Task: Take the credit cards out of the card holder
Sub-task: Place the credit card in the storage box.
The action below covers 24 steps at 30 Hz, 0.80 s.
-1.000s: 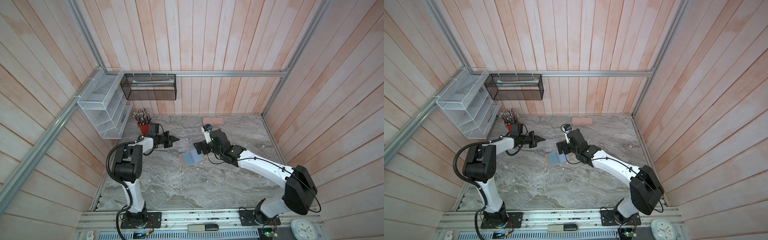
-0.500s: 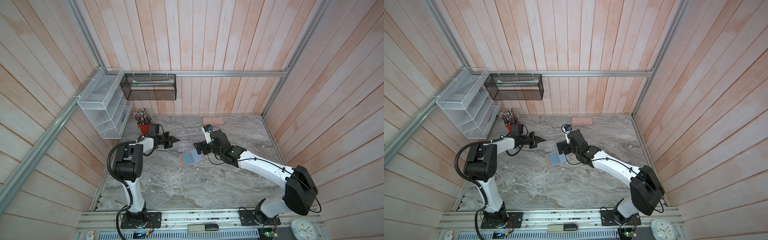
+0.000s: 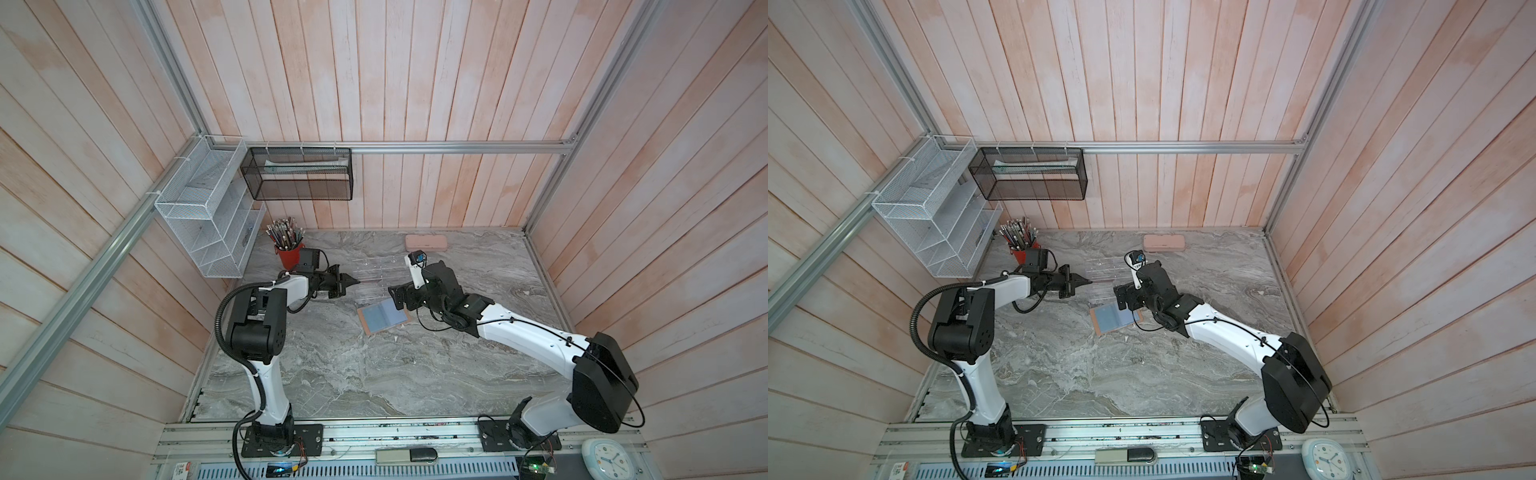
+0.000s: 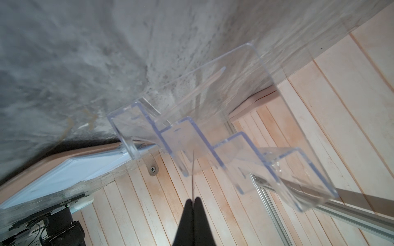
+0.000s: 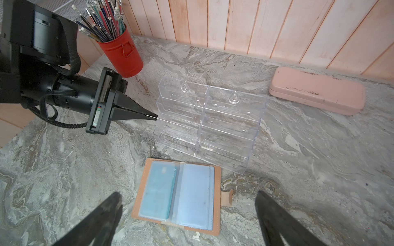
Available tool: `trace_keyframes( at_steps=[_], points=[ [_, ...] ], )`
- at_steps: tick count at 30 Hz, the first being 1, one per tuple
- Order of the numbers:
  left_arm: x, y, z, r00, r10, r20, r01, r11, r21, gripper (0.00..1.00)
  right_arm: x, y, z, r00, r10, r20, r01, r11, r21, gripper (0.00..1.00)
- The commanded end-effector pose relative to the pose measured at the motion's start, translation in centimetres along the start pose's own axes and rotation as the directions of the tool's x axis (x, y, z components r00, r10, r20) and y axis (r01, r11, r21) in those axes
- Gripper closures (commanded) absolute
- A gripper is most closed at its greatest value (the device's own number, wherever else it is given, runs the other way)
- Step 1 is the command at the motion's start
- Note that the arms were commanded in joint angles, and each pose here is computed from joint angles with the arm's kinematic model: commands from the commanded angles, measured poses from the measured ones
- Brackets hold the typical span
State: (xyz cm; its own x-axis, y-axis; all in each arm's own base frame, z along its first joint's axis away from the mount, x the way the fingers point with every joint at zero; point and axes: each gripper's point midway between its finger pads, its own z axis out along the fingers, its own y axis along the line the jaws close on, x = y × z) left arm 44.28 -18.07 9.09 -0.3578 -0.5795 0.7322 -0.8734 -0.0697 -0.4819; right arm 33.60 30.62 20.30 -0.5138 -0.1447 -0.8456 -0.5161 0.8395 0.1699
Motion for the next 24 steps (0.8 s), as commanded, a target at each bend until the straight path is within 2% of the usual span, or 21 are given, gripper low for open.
trace_keyframes(
  at_steps=[1,24],
  points=[
    [-0.92,0.89,0.70,0.999,-0.030,0.026,0.030,0.999,-0.027,1.00,-0.66,-0.24,-0.68,0.999,0.018,0.030,-0.018,1.000,0.004,0.02],
    [-1.35,1.36,1.07,0.998,-0.047,0.044,0.048,0.998,-0.028,1.00,-0.42,-0.12,-0.77,0.999,0.026,0.036,-0.025,1.000,-0.008,0.02]
  ],
)
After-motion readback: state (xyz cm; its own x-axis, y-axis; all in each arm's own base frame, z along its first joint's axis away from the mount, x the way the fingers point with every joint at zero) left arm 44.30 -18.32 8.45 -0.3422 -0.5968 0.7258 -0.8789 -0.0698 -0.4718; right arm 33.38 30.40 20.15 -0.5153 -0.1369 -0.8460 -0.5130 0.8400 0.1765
